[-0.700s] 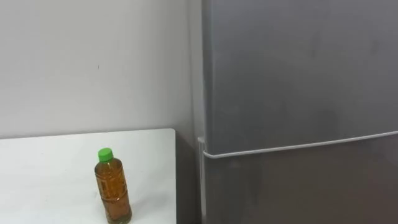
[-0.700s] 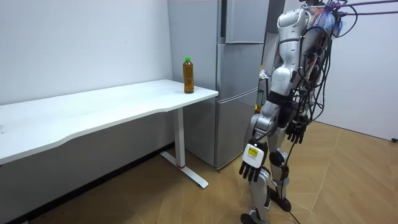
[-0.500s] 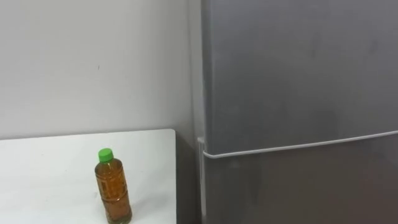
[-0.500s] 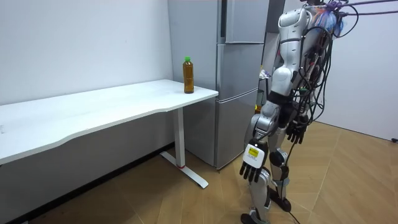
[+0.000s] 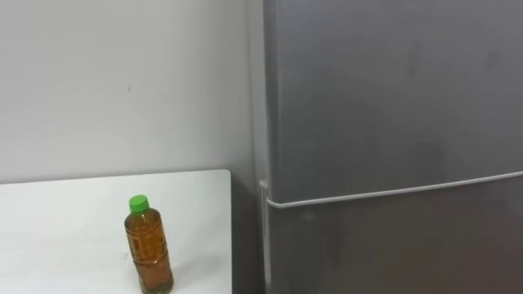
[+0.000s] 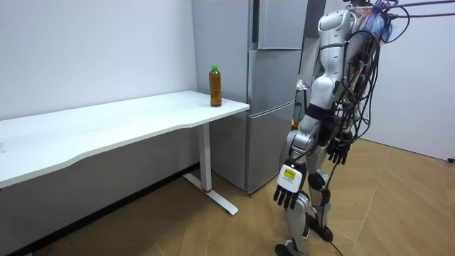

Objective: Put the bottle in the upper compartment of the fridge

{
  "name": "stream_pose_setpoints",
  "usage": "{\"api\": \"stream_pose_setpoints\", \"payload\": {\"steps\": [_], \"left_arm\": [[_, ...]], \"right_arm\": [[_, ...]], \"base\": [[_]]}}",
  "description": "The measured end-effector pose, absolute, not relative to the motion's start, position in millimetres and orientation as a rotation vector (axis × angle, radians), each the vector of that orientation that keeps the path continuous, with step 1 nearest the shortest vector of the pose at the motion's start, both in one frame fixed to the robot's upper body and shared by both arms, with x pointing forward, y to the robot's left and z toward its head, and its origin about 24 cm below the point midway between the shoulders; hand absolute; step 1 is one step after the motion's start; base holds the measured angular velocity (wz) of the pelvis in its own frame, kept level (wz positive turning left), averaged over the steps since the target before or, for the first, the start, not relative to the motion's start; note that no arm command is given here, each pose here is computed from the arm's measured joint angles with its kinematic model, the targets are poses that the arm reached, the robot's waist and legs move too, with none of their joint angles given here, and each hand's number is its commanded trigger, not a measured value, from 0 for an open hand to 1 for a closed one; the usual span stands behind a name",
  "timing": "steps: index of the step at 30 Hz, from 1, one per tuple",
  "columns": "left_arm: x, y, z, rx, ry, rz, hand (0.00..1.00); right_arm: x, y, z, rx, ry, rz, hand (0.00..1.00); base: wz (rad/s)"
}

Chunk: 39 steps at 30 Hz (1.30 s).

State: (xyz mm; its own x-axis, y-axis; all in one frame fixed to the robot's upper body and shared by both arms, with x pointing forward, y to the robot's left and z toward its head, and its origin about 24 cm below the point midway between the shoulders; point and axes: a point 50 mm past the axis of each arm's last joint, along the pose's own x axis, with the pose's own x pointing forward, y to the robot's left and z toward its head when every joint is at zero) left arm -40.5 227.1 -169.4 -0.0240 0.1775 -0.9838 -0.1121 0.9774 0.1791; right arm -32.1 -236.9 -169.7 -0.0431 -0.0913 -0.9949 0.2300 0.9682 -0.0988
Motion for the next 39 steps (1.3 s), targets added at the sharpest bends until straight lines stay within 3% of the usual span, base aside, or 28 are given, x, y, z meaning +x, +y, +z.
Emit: {"api": "stream_pose_setpoints", "payload": {"steps": [7, 12, 19, 26, 30, 39], "left_arm": [[-27.1, 239.0, -166.5, -0.014, 1.486, 0.462, 0.00], [21.4, 270.7, -149.9, -0.097, 1.185, 0.738, 0.00], [75.1, 290.6, -115.7, -0.126, 0.829, 0.847, 0.00], [127.3, 311.9, -57.2, -0.166, 0.419, 0.958, 0.00], [152.8, 319.6, -3.3, -0.146, 0.158, 0.941, 0.00], [191.5, 297.7, 99.3, -0.181, -0.308, 0.769, 0.00]], "right_arm": [[-33.5, -241.7, -168.6, 0.118, 1.590, -0.305, 0.00], [-33.0, -249.3, -166.8, 0.078, 1.585, -0.340, 0.00], [-37.2, -255.4, -164.5, 0.072, 1.558, -0.363, 0.00], [-35.3, -259.6, -163.3, 0.010, 1.532, -0.337, 0.00], [-30.7, -260.6, -163.1, -0.031, 1.517, -0.296, 0.00], [-28.2, -259.5, -163.6, -0.017, 1.508, -0.293, 0.00]], "base": [[0.02], [0.06], [-0.01], [-0.03], [0.00], [0.00]]}}
